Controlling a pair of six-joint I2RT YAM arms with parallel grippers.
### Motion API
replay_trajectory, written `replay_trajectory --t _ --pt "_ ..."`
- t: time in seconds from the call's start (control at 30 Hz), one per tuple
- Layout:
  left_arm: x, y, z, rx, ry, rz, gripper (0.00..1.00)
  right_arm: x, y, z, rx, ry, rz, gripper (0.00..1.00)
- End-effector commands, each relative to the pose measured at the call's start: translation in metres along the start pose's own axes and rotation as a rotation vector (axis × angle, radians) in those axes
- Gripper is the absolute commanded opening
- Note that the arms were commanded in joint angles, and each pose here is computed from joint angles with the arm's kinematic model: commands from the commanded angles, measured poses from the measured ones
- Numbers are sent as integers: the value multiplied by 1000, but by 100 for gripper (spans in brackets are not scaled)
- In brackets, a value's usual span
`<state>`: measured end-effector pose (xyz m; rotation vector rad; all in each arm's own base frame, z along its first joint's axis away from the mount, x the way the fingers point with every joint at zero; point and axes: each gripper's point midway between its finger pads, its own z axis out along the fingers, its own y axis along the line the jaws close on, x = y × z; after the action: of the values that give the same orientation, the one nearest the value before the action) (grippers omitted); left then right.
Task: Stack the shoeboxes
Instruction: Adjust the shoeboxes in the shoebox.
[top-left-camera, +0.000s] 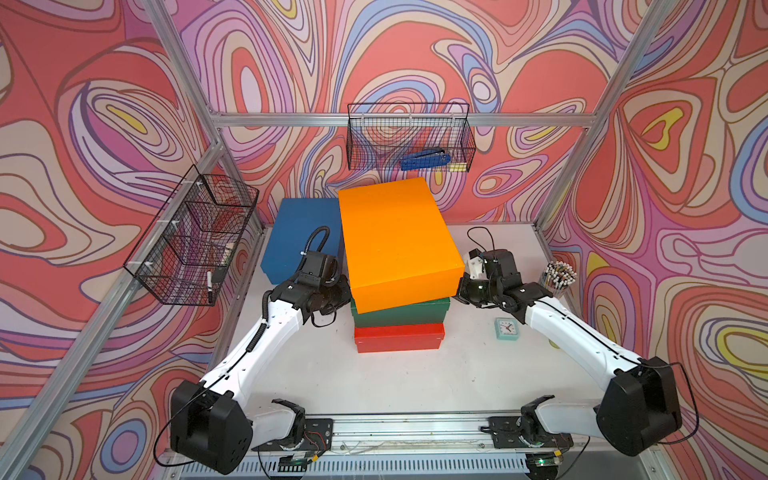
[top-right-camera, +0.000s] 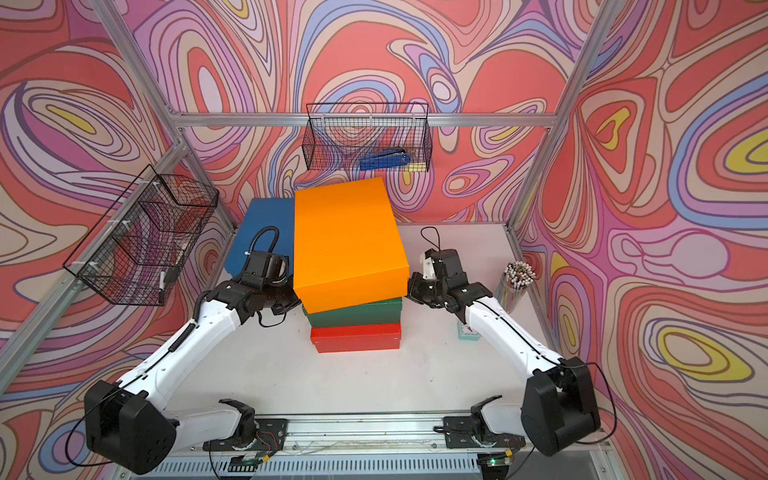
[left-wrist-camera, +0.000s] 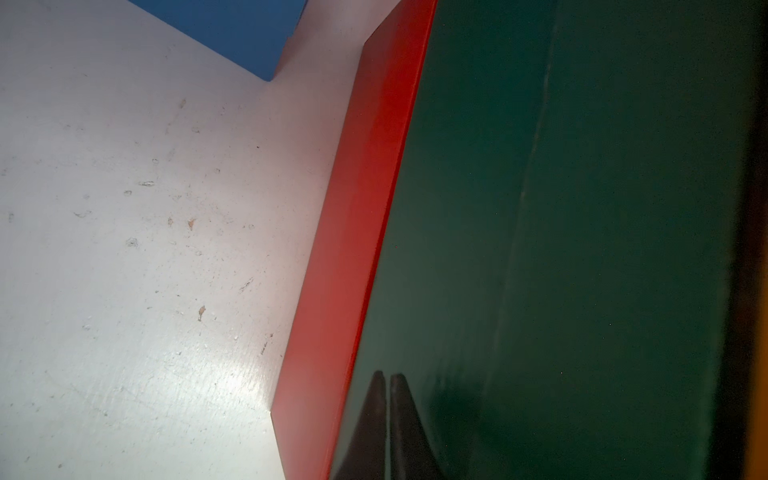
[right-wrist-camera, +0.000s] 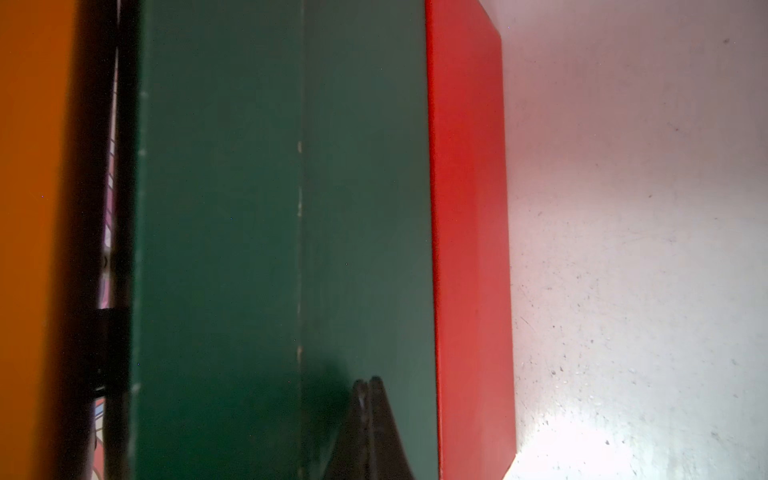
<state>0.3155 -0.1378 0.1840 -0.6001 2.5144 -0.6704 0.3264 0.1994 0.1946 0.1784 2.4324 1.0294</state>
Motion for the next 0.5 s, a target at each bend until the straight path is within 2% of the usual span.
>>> replay_trajectory --t 0.0,0.47 --pt "17 -4 -3 -3 31 5 8 10 12 -5 -38 14 -10 0" --pt "24 6 -24 -13 -2 0 9 34 8 3 -45 59 14 0"
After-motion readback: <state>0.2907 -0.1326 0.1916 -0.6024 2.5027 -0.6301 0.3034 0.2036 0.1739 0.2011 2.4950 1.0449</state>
